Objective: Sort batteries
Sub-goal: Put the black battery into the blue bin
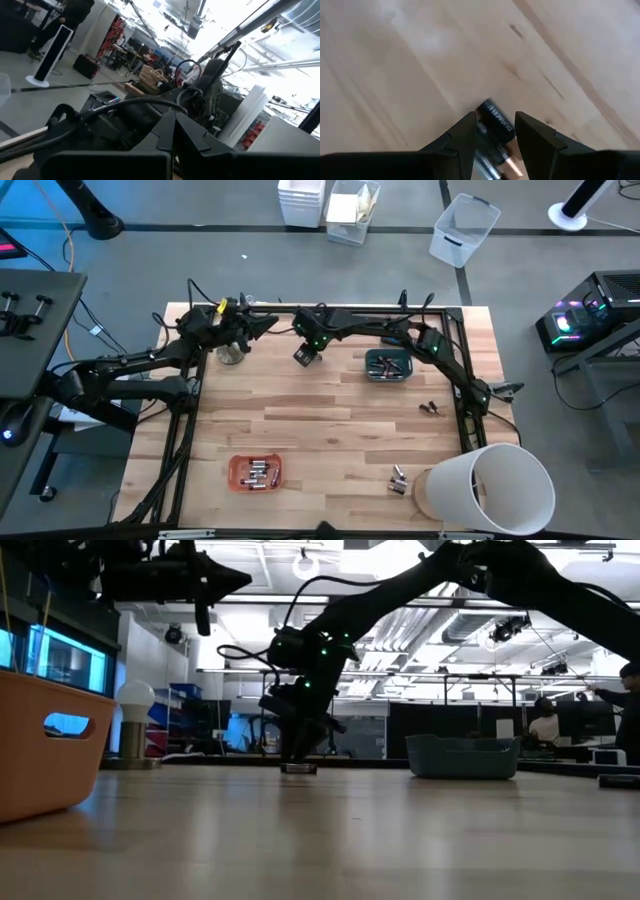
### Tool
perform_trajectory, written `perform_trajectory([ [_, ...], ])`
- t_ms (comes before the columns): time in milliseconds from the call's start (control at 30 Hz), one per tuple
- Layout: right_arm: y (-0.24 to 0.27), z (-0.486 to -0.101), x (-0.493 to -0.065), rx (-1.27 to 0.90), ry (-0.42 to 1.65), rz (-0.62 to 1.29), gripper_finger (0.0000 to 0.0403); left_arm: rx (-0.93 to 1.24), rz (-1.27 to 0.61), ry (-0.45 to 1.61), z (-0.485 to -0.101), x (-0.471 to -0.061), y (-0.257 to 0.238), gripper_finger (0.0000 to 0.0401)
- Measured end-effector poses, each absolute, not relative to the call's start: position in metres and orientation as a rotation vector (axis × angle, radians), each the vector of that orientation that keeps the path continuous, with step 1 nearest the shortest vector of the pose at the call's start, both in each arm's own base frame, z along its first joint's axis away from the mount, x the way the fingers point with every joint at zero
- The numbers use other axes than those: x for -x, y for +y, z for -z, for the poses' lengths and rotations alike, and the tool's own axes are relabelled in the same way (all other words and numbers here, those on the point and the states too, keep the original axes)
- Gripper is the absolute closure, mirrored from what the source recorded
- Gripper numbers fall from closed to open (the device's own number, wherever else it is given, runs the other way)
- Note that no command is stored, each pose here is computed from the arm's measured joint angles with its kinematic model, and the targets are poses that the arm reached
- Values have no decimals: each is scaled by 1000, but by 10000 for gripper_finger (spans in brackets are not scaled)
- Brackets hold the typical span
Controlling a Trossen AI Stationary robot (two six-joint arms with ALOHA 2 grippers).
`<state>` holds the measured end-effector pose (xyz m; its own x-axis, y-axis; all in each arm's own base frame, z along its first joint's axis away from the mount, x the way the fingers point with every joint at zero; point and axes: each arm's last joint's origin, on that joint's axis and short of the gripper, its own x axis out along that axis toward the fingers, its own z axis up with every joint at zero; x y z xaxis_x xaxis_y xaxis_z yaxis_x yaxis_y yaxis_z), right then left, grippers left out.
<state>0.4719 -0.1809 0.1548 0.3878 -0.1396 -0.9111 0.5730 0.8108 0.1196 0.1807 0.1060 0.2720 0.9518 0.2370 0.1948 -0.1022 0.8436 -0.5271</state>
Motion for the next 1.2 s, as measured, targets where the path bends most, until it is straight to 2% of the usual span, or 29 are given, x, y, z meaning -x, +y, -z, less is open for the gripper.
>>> perform_trajectory([
  [233, -180, -150, -471, -563, 1087, 588, 304, 555, -173, -270, -273, -181, 106, 401],
  [433, -175, -148, -467, -620, 1131, 599, 317, 554, -149, -270, -274, -181, 105, 401],
  [667, -165, -143, -466, -546, 1210, 575, 322, 553, -123, -259, -274, -181, 104, 401],
  [800, -159, -142, -464, -458, 1265, 553, 373, 562, -122, -260, -274, -181, 104, 401],
  [833, -159, -142, -464, -455, 1269, 551, 374, 562, -122, -260, -274, -181, 104, 401],
  [1000, -164, -158, -459, -454, 1238, 573, 374, 561, -115, -257, -274, -181, 104, 401],
  [1200, -167, -216, -441, -416, 1169, 586, 374, 561, -116, -257, -274, -181, 104, 401],
])
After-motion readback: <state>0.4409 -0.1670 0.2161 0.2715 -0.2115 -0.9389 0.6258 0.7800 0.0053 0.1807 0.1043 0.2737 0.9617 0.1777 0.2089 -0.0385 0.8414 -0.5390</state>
